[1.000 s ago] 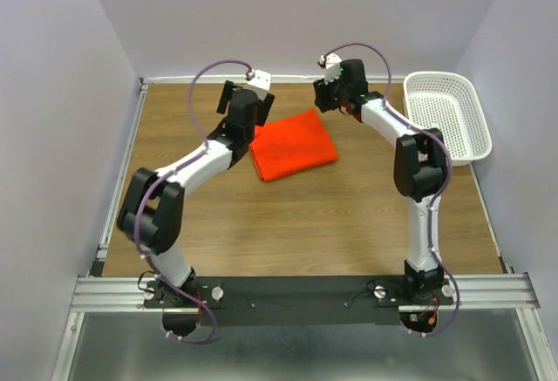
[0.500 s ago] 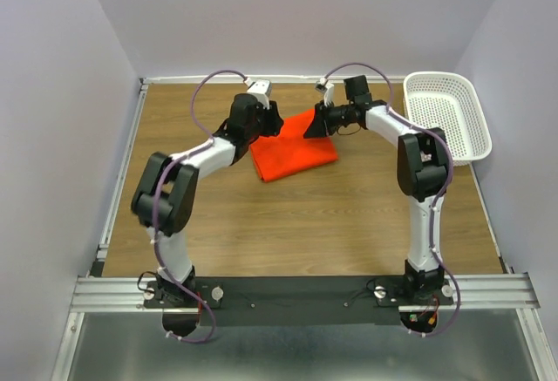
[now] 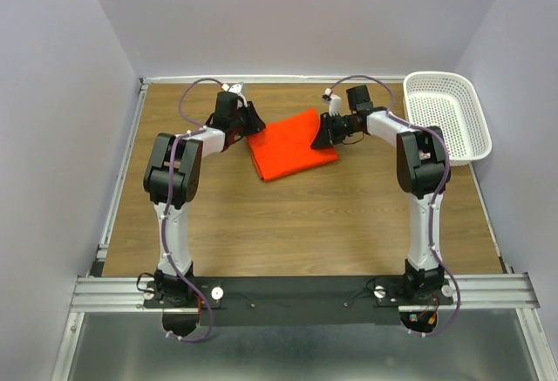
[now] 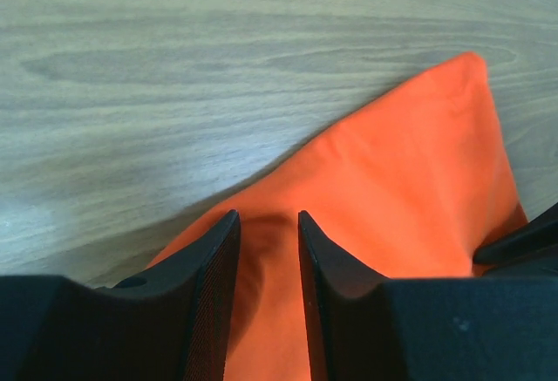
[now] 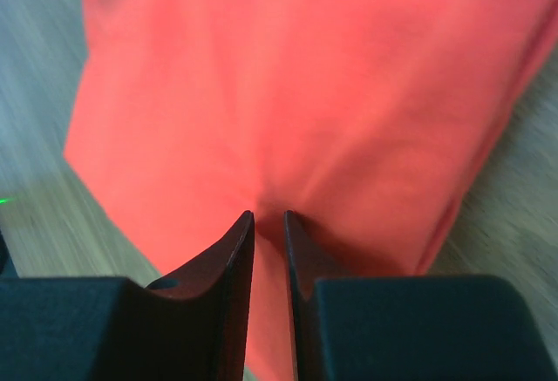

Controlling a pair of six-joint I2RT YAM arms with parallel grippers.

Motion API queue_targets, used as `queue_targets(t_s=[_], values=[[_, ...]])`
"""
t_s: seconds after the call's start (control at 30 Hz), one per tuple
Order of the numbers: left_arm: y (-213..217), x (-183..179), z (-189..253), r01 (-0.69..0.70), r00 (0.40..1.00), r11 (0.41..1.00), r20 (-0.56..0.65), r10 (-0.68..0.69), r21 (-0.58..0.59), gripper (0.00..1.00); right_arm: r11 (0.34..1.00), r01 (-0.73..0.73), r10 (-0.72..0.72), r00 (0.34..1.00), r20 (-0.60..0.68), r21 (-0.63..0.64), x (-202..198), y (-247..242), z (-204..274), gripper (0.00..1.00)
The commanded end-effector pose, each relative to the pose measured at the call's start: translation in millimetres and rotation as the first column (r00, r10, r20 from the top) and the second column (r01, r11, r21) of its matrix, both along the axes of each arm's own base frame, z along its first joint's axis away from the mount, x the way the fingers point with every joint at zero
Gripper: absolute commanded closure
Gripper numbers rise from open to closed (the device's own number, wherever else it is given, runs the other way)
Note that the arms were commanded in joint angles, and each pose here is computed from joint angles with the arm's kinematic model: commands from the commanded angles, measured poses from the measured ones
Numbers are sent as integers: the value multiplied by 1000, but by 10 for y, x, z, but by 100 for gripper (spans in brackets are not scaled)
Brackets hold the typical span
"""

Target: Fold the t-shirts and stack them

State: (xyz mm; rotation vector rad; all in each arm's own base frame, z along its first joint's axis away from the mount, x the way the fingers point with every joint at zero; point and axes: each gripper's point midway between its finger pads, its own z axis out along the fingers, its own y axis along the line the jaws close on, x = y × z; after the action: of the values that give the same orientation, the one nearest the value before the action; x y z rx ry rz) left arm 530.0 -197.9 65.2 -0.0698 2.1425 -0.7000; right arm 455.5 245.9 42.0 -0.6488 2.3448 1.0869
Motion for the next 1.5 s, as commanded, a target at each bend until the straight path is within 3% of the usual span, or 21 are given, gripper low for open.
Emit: queue_targets(t_s=[0.0, 0.37, 0.5, 0.6, 0.73, 0.8, 0.83, 0.87, 0.93, 1.13, 1.47], values=[[105, 31, -200, -16, 996, 999, -84, 13, -37, 60, 994, 61, -70, 993, -93, -88, -73, -187, -339, 74], [343, 228, -365, -81, 988, 997, -136, 77, -21, 62, 987, 94, -111, 985, -135, -127, -121, -358, -444, 74], [390, 425, -98, -72, 996, 997, -50, 72, 8, 64, 996, 33, -42, 994, -100, -88, -198, -327, -202, 72], [475, 509, 550, -75, 992, 996, 109, 69, 48, 65, 998, -52, 51, 999, -8, -26, -254, -301, 237, 66], [567, 236, 928, -105, 972, 994, 215, 93, 42, 63, 997, -54, 62, 987, 148, -63, -213, -423, 712, 50], [566, -124, 986, -92, 973, 996, 216, 86, 18, 55, 995, -48, 65, 979, 195, -93, -227, -489, 801, 46], [534, -268, 1169, -79, 967, 997, 241, 83, -26, 44, 993, -42, 69, 968, 241, -113, -224, -532, 912, 41], [506, -508, 884, -65, 982, 997, 177, 70, -30, 40, 992, -39, 69, 964, 255, -120, -243, -549, 956, 39], [323, -785, 757, -10, 991, 998, 136, 18, -60, 30, 990, -40, 74, 962, 263, -132, -321, -581, 971, 32], [-34, -1431, 118, 16, 995, 997, -99, -23, -73, 25, 994, -41, 69, 953, 296, -97, -605, -597, 1266, 23], [-187, -1506, -382, 6, 973, 1000, -229, -6, -4, 25, 995, -46, 68, 956, 285, -86, -934, -646, 1281, 22]])
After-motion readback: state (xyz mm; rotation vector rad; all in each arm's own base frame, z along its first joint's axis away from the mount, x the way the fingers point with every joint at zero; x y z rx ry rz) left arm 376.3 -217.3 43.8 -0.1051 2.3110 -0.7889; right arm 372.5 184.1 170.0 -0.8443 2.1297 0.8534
